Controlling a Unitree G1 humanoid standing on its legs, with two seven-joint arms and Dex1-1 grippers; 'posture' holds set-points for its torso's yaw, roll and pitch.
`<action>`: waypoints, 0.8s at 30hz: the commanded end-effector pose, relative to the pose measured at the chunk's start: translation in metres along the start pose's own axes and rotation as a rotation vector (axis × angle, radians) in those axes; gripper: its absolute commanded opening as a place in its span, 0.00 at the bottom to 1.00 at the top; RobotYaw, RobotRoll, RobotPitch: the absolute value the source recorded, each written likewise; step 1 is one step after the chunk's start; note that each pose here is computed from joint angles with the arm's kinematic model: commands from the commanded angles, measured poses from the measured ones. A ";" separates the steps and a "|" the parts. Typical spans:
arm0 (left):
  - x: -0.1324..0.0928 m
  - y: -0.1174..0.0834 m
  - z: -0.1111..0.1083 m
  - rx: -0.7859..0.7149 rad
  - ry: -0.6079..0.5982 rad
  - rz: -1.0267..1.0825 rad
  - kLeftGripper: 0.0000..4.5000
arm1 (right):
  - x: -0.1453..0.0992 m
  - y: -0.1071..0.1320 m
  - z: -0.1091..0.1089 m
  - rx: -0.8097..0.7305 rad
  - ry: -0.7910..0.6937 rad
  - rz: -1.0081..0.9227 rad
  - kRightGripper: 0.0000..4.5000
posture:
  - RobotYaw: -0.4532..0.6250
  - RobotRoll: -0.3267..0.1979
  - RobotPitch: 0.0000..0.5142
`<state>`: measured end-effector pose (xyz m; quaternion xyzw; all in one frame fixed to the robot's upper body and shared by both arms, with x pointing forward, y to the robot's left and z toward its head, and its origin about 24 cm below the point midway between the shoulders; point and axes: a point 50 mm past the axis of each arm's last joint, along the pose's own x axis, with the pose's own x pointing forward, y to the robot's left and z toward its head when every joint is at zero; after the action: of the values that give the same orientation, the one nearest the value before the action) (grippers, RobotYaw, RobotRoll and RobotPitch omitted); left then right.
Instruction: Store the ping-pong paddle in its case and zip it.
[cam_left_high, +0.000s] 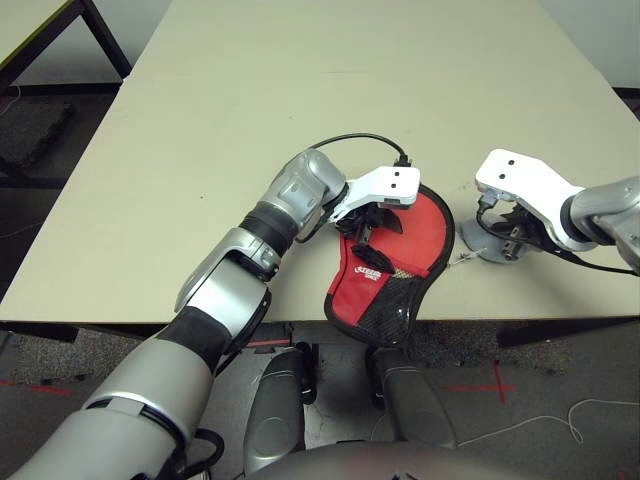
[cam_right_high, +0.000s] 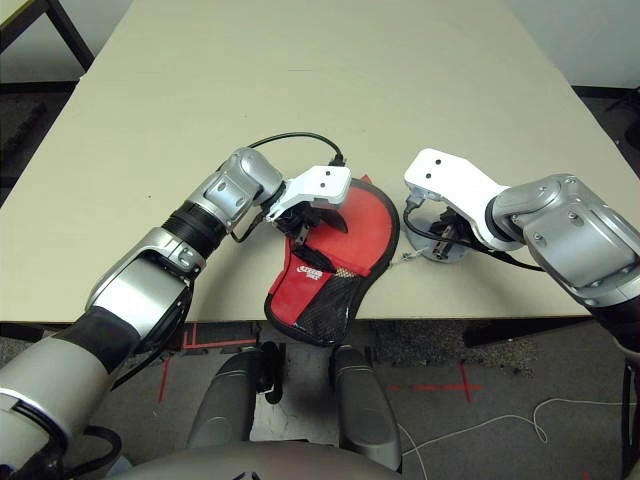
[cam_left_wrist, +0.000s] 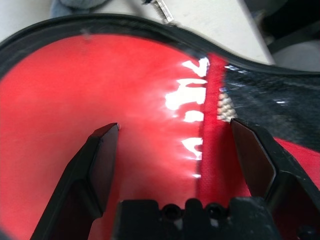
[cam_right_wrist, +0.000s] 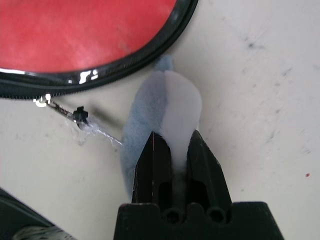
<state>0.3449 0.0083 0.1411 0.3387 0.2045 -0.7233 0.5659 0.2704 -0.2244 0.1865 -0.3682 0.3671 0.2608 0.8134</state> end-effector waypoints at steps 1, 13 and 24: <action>0.017 -0.004 -0.038 -0.117 0.191 0.035 1.00 | -0.004 -0.003 0.003 0.002 -0.009 -0.035 0.00 | 0.23 0.62 0.36; 0.035 -0.004 -0.033 -0.173 0.182 0.059 1.00 | -0.025 0.040 -0.004 -0.054 -0.061 0.201 0.00 | 0.22 0.62 0.40; 0.036 -0.005 -0.032 -0.167 0.180 0.053 1.00 | -0.026 0.065 0.000 -0.200 -0.096 0.372 0.00 | 0.20 0.62 0.42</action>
<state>0.3440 -0.0158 0.1328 0.3464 0.2127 -0.6967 0.5910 0.2176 -0.2011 0.1854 -0.3674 0.3623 0.4097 0.7522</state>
